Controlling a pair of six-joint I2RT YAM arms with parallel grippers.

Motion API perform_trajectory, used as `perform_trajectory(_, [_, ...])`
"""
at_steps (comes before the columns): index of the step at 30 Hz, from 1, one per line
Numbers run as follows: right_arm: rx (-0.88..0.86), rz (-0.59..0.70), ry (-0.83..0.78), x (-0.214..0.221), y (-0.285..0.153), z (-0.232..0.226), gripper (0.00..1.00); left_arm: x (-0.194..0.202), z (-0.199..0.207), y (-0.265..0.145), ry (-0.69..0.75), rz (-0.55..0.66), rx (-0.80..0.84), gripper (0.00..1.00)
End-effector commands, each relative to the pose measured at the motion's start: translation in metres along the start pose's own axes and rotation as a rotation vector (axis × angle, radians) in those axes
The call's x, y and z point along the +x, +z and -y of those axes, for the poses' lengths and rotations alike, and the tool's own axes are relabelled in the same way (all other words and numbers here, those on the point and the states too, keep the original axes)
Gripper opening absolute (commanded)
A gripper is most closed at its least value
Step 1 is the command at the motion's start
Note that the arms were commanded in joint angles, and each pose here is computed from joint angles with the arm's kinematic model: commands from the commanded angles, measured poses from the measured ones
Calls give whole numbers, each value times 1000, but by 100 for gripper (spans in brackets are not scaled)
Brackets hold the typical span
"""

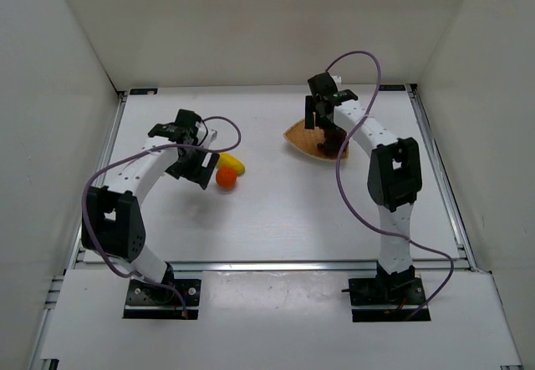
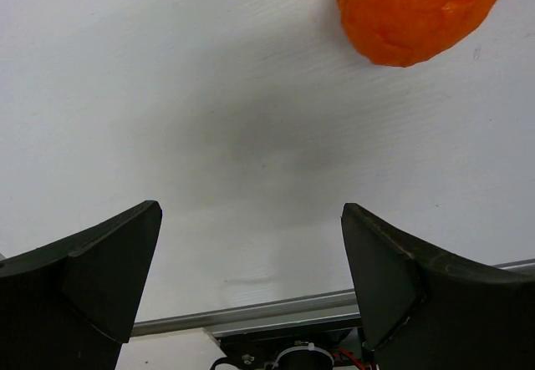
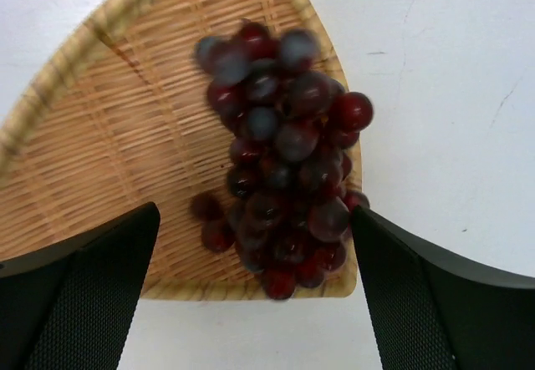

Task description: Place and organize the fake fruits in the fruit bowl

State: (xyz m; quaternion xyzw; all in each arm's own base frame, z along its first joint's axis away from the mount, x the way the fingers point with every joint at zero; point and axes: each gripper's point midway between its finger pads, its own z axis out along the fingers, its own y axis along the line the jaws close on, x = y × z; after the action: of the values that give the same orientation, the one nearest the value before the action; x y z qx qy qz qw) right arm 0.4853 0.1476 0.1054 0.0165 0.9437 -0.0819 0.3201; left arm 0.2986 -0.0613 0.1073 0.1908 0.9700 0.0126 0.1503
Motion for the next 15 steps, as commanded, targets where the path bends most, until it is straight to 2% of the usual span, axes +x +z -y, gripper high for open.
perform_trajectory(1, [-39,109,46,-41,-43,3,100,-14,9,-5,32,23,4,100])
perform_trajectory(5, [-54,144,106,-43,-75,15,100,-32,32,-2,92,34,43,100])
perform_trajectory(6, [-66,174,130,-48,-94,22,100,-35,37,0,101,35,57,100])
perform_trajectory(8, [-67,171,148,-33,-98,27,100,-46,49,2,116,41,103,100])
perform_trajectory(9, [-71,206,179,-36,-114,35,100,-49,56,4,130,42,119,100])
perform_trajectory(15, [-13,192,216,5,-122,69,100,-66,75,31,154,1,151,100])
